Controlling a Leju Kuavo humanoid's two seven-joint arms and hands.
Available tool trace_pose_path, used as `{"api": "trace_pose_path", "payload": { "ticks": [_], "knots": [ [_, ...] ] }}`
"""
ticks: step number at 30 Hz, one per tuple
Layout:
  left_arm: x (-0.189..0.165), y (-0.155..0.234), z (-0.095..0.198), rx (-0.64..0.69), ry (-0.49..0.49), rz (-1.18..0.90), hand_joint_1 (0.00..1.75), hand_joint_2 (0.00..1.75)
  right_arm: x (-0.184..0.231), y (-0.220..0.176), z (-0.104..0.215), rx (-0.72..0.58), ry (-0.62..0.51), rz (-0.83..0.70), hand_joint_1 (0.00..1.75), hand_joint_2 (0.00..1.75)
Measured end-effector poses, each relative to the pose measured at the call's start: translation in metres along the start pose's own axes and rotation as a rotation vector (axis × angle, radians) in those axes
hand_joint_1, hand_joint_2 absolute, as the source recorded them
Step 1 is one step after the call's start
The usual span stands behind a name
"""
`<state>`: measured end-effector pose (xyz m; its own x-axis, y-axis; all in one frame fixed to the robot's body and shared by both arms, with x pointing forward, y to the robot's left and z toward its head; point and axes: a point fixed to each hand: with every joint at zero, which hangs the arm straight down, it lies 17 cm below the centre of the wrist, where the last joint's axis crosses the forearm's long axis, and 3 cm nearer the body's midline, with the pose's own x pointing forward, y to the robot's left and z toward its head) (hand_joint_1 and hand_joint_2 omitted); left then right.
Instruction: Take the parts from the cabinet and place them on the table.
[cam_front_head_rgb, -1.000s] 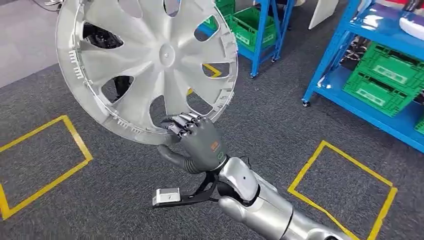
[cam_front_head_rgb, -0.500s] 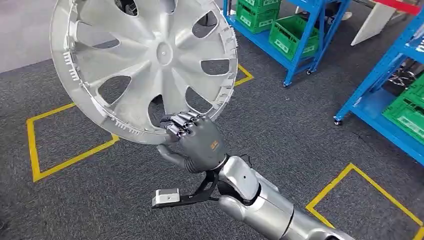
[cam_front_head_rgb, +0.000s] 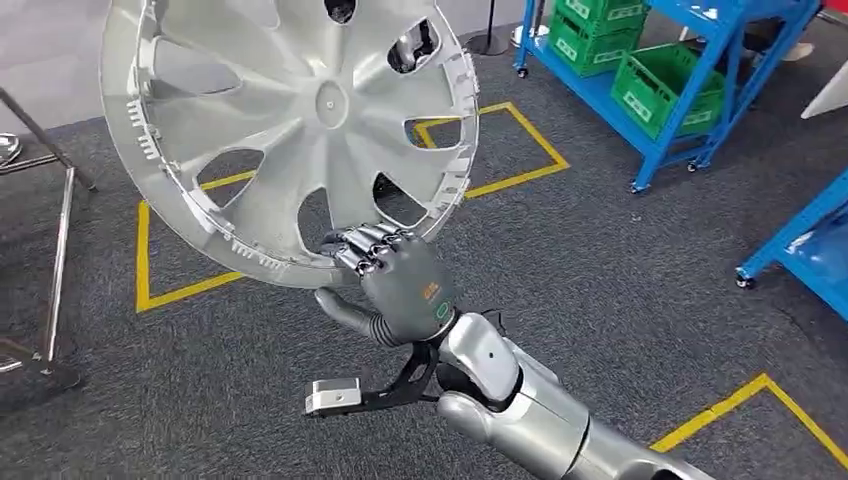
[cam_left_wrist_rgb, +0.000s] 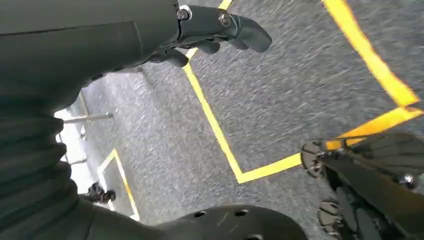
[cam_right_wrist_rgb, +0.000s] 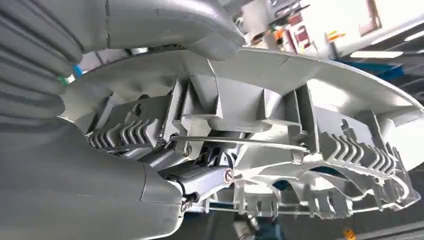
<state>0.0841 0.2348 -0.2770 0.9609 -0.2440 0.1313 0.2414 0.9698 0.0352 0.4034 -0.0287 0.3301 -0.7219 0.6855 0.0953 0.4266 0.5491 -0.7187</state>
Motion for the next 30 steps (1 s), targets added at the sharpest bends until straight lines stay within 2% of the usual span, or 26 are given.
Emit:
{"api": "trace_pose_path", "payload": {
  "ticks": [10, 30],
  "knots": [
    [-0.001, -0.003, 0.0, -0.004, 0.001, -0.005, 0.0, 1.75, 0.007, -0.013, -0.004, -0.021, -0.011, 0.002, 1.75, 1.75],
    [0.0, -0.004, 0.0, -0.004, 0.009, -0.014, 0.0, 1.75, 0.008, -0.009, 0.008, -0.013, -0.013, 0.016, 1.75, 1.75]
  ]
}}
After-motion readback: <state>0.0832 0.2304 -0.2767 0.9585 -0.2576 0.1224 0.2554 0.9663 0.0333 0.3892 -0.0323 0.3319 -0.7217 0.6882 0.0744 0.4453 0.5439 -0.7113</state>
